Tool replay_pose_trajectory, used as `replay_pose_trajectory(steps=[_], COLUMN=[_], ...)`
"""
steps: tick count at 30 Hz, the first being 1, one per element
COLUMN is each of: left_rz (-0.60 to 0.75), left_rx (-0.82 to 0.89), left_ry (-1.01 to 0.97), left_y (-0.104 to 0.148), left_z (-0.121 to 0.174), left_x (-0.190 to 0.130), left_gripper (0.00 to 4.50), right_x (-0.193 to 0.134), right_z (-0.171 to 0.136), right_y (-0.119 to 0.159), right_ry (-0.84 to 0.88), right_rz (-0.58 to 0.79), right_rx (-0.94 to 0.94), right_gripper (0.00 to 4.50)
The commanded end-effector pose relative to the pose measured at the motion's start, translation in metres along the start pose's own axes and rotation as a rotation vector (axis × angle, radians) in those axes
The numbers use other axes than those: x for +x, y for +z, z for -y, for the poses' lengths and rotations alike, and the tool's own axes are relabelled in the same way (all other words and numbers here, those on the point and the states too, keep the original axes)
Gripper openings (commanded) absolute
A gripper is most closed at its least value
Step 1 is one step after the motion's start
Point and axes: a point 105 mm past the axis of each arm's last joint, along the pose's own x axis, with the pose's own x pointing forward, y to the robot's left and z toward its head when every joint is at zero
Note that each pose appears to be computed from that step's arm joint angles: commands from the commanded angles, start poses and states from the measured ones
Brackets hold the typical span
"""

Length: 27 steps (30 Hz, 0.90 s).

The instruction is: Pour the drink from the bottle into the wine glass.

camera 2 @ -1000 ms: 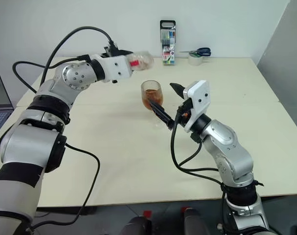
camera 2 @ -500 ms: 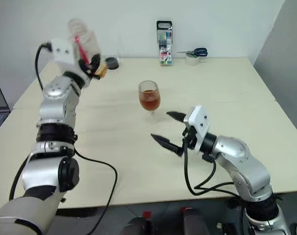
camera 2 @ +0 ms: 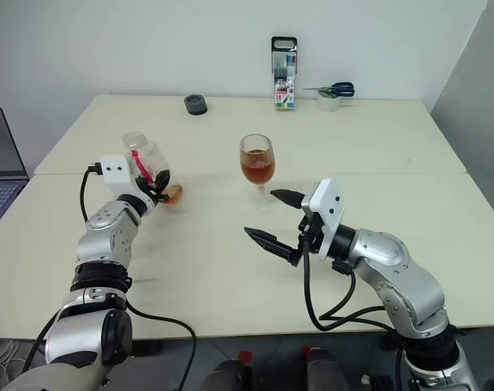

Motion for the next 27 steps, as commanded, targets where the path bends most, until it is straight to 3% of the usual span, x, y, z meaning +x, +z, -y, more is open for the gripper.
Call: replay_pose_trajectory(steps=[1, 6, 15, 24, 27], left_rz=[0.103, 0.098, 0.061, -0.009, -0.032], left_rx=[0.020, 0.036, 0.008, 0.054, 0.055], left_ry=[-0.027, -0.020, -0.010, -0.020, -0.006], left_y=[0.024, 0.017, 0.000, -0.018, -0.024], left_z=[0.005, 0.004, 0.002, 0.001, 0.000], left_x=[0.004, 0.006, 0.004, -0.016, -0.031], left_gripper=[1.68, 1.68, 4.49, 4.49, 4.49], right_x=[-0.003, -0.003, -0.001, -0.007, -0.019], right_z=[0.002, 0.005, 0.012, 0.012, 0.018], right_y=[0.012, 0.010, 0.009, -0.003, -0.021], right_ry=[-0.021, -0.040, -0.080, -0.139, -0.239], right_rz=[0.033, 0.027, 0.029, 0.005, -0.061], right_rx=[-0.035, -0.034, -0.038, -0.013, 0.002], right_gripper=[4.50, 4.50, 4.50, 4.50, 4.50])
